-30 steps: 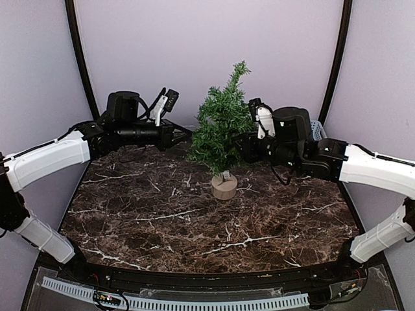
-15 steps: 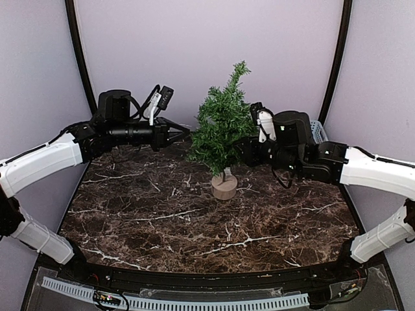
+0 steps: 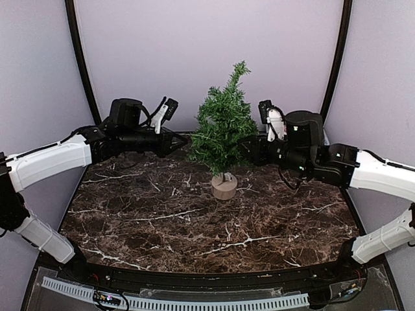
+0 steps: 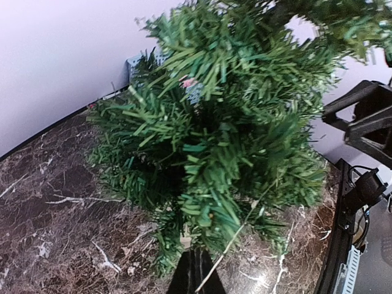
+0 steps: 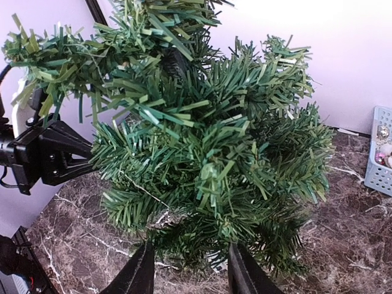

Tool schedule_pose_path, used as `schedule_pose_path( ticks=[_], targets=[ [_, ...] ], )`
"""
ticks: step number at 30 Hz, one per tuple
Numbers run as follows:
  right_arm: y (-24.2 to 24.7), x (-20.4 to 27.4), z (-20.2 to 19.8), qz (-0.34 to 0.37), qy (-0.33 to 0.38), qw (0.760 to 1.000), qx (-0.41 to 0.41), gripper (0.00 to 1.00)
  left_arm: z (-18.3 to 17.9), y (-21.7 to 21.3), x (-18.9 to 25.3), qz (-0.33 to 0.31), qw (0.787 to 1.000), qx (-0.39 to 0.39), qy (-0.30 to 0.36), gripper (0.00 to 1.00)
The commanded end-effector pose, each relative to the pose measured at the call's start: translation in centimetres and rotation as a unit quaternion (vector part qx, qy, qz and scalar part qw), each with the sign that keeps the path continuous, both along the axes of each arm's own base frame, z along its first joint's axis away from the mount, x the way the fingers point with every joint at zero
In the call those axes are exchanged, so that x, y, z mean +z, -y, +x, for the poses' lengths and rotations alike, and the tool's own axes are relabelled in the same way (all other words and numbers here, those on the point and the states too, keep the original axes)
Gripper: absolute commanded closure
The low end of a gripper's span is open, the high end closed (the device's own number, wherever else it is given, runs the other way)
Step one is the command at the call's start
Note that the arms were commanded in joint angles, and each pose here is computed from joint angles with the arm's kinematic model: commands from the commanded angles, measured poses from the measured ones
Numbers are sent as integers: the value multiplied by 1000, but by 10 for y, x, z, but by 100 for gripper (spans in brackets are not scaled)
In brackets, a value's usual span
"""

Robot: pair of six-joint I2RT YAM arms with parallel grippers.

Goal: Decorate the small christmas tree

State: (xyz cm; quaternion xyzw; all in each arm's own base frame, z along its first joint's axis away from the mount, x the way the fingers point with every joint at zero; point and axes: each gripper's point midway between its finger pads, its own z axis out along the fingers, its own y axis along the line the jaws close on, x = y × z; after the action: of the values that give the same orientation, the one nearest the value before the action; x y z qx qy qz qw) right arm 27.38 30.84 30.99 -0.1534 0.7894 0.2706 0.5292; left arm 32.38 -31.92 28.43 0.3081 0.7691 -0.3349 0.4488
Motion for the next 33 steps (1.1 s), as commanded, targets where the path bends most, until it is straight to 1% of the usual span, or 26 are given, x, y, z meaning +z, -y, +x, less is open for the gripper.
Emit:
schedule_pose_path(
  ticks=[1, 8, 12, 15, 17, 21, 23, 28, 33],
  targets=[
    [3, 15, -5, 36, 11, 999, 7, 58, 19, -3, 1, 1, 1000, 29, -6, 100],
    [3, 19, -11, 46, 16, 999, 21, 56, 33, 1, -11, -5, 999, 34, -25, 100],
    [-2, 19, -17, 52, 20, 997, 45, 54, 33, 11, -16, -15, 999, 12, -33, 100],
    [-6, 15, -25, 65, 23, 995, 70, 49, 36, 15, -19, -15, 999, 5, -39, 100],
    [-7, 4, -32, 69, 16, 994, 86, 45, 36, 18, -21, -15, 999, 1, -42, 100],
    [-15, -35, -53, 66, -16, 991, 115, 41, 36, 19, -22, -16, 999, -2, -43, 100],
    [-21, -56, -68, 68, -29, 989, 126, 33, 37, 18, -22, -15, 999, 0, -43, 100],
    [-48, -111, -107, 50, -80, 982, 165, 21, 37, 19, -24, -16, 999, -1, -46, 100],
    [-88, -150, -141, -2, -116, 968, 222, 19, 38, 19, -25, -15, 999, 1, -49, 100]
  ],
)
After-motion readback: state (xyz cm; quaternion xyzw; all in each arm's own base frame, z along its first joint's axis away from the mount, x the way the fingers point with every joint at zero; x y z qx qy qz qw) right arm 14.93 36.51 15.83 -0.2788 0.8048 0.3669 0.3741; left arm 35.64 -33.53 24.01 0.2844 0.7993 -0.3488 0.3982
